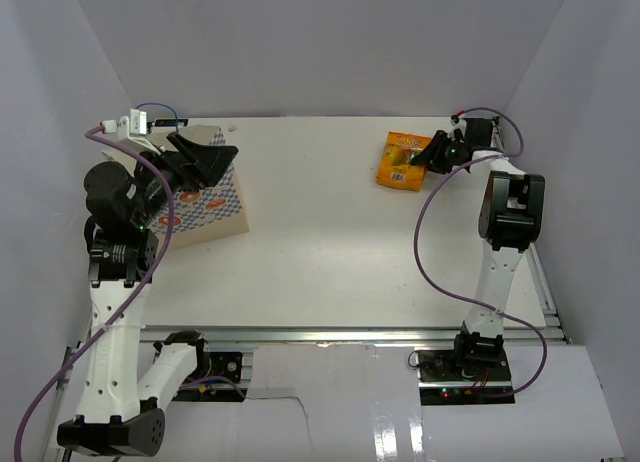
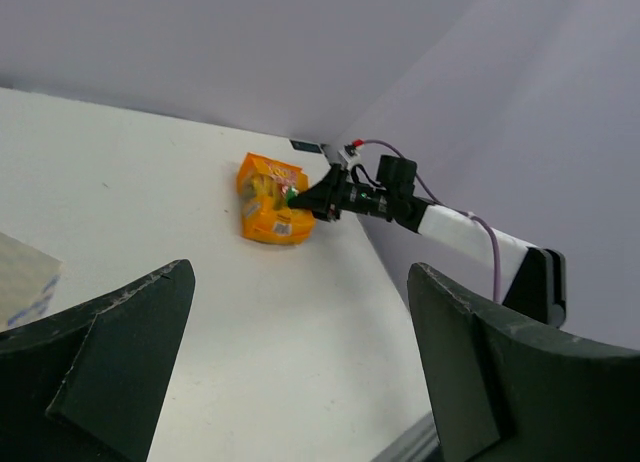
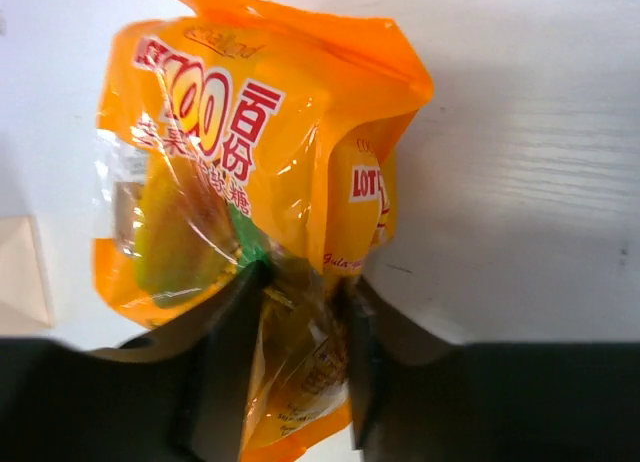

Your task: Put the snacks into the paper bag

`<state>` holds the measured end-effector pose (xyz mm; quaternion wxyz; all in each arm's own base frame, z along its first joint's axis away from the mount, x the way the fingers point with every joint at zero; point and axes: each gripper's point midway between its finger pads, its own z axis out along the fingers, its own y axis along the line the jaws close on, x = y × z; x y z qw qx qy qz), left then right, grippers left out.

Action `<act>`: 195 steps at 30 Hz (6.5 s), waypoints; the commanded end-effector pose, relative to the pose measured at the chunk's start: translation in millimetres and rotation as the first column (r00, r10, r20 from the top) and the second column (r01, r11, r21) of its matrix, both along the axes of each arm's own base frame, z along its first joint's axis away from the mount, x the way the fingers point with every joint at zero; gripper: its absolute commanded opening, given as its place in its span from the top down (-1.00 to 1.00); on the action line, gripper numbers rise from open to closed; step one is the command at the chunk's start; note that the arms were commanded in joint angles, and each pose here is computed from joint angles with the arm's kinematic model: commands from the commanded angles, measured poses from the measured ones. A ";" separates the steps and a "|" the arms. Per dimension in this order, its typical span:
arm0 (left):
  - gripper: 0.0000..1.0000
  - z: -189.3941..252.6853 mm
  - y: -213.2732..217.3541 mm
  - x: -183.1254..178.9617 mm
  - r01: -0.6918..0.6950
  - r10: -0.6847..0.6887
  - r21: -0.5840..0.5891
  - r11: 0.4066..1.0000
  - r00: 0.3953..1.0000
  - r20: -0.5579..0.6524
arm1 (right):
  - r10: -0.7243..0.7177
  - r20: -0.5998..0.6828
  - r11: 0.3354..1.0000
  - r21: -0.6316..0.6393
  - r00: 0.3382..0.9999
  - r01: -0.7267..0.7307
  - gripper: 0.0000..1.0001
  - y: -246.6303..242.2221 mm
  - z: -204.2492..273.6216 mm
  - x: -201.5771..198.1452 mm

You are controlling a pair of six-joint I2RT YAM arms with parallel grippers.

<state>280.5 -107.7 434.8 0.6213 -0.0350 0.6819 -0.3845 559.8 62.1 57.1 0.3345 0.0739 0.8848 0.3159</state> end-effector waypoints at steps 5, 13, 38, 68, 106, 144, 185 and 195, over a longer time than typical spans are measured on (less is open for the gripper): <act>-0.96 -32.5 -38.6 3.8 0.192 -0.216 -0.162 0.968 0.965 -0.147 | 0.186 0.069 0.955 0.221 0.980 -0.197 0.54 15.3 9.7 -29.8; -0.96 -69.7 -117.9 24.4 0.295 -0.319 -0.126 0.947 0.911 -0.260 | 0.390 0.306 0.873 0.178 0.869 -0.454 0.85 35.4 59.8 -95.5; -0.96 -220.1 -268.5 38.1 0.513 -0.519 -0.151 0.845 0.718 -0.464 | 0.608 0.517 0.608 0.185 0.603 -0.772 0.85 100.1 156.2 -269.2; 0.81 -201.5 -290.0 14.0 0.637 -0.659 -0.196 0.746 0.660 -0.361 | 0.676 0.452 0.594 0.133 0.582 -0.793 0.44 139.2 140.1 -272.4; 1.00 -229.5 -264.7 -13.0 0.668 -0.651 -0.093 0.738 0.668 -0.362 | 0.745 0.287 0.597 0.117 0.603 -0.794 -0.41 148.2 79.2 -252.4; 1.00 -72.6 -158.8 11.0 0.275 -0.262 0.309 0.910 0.961 -0.084 | 0.775 0.559 0.495 -0.248 0.295 -0.833 -0.60 126.5 175.1 -267.7; 1.00 89.8 -18.1 49.8 -0.214 0.097 0.432 0.876 0.956 0.275 | 0.773 0.556 0.470 -0.178 0.306 -0.865 -0.60 134.3 163.4 -282.7; 1.00 55.9 -63.0 42.6 0.039 -0.100 0.315 0.948 0.979 0.179 | 0.570 0.675 0.633 0.001 0.468 -0.774 -0.80 251.8 270.0 -226.7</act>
